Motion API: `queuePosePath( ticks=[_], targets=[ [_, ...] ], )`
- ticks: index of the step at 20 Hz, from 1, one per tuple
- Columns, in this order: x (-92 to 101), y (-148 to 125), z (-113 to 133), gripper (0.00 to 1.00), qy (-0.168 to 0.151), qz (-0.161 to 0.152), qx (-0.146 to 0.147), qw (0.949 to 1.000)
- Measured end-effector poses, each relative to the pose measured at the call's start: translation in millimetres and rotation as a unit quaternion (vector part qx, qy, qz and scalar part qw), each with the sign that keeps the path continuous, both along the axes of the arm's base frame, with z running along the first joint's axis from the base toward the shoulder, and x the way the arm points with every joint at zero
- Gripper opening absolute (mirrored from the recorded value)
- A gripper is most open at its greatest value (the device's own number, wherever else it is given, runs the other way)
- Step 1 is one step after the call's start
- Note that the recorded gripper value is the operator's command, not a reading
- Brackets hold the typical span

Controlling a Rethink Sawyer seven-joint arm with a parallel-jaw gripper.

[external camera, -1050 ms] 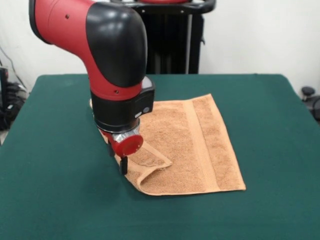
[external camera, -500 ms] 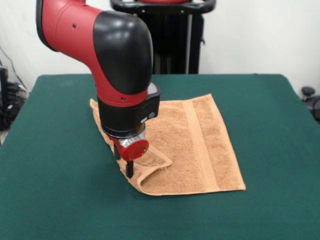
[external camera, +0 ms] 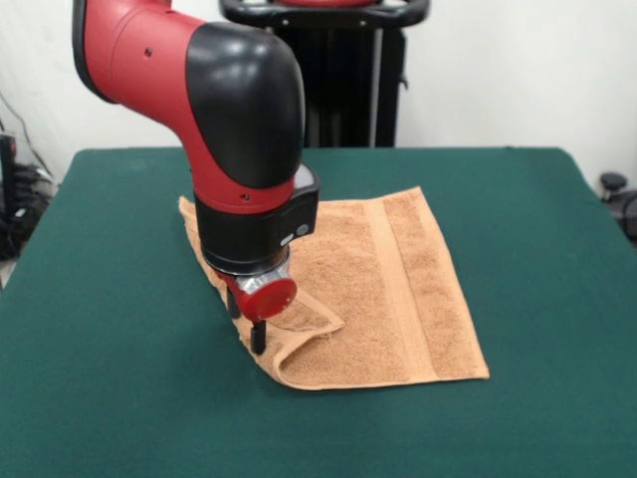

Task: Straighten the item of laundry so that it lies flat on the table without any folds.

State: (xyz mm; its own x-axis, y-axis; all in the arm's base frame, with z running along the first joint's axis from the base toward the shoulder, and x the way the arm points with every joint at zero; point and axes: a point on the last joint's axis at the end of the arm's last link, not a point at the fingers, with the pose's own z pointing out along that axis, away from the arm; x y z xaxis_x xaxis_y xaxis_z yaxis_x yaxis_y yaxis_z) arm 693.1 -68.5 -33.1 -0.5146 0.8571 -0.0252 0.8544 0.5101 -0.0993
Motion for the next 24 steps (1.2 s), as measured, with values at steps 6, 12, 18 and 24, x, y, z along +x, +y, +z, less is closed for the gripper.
queuePosePath(
  ticks=[6,12,18,24],
  targets=[
    [1.2,-0.9,1.2,1.00,0.000,0.000,0.000,1.0000],
    [2.8,-1.0,11.9,1.00,0.006,-0.002,0.006,1.0000],
    [8.9,-2.5,42.7,1.00,0.014,-0.006,0.017,0.9997],
    [21.8,-11.7,95.3,1.00,0.011,-0.011,0.021,0.9997]
  ],
)
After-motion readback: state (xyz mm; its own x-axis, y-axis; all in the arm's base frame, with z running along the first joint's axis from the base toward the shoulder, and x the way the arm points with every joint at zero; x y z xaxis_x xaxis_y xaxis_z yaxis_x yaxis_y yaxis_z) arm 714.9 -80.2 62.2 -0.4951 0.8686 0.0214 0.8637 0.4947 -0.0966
